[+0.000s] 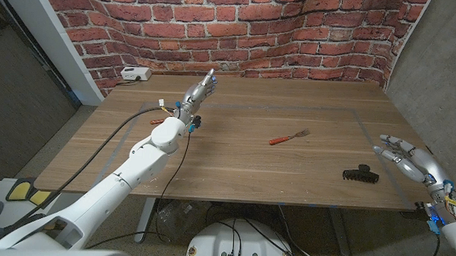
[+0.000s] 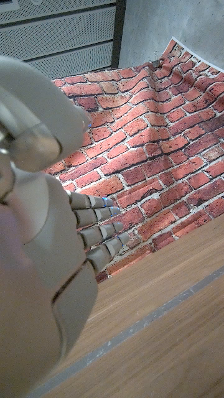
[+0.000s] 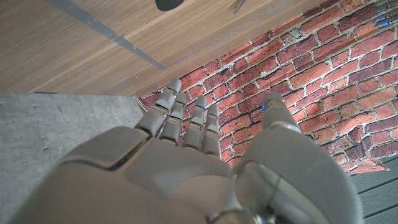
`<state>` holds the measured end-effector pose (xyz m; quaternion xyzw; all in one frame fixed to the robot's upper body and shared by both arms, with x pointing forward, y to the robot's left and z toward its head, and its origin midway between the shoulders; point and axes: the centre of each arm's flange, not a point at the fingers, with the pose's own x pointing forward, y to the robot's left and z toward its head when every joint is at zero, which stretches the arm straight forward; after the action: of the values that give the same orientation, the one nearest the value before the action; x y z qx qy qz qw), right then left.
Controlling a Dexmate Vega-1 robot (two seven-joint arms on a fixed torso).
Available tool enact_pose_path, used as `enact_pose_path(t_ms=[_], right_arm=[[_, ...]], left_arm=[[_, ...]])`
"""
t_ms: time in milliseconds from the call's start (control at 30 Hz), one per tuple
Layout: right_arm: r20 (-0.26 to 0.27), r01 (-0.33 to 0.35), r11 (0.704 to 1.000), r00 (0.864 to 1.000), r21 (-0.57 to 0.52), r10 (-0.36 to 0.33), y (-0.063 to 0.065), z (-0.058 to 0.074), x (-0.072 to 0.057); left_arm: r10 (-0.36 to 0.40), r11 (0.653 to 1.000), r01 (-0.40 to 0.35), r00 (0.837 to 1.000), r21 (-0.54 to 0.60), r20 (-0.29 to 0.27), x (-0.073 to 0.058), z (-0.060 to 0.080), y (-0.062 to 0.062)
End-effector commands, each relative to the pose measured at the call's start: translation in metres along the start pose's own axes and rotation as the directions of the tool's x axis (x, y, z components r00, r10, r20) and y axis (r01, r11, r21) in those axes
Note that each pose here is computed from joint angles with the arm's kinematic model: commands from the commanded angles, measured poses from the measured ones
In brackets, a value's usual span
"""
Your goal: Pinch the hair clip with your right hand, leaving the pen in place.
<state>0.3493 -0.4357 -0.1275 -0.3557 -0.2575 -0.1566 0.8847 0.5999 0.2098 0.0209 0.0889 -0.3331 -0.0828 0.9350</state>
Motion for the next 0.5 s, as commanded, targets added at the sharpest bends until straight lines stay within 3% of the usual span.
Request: enact_pose_path(t_ms=[33,267,500], right_arm=[[-0.012,0.025,0.991,1.0,-0.134,-0.027,0.002,0.011,-0.004],[-0.028,0.025,0.978,0.999,-0.208,-0.031,0.004,0.016,-0.004],[-0.061,-0.018,0.957,0.998,-0.288,0.001,0.002,0.023,0.001]], left_arm=[[0.001,1.0,-0.001,1.0,0.003,0.003,-0.003,0.001,0.003],[0.006,1.0,-0.006,1.0,-0.003,-0.004,-0.003,-0.002,0.003],[0.023,0.999,-0.024,1.0,-0.022,-0.006,-0.002,-0.007,0.005]])
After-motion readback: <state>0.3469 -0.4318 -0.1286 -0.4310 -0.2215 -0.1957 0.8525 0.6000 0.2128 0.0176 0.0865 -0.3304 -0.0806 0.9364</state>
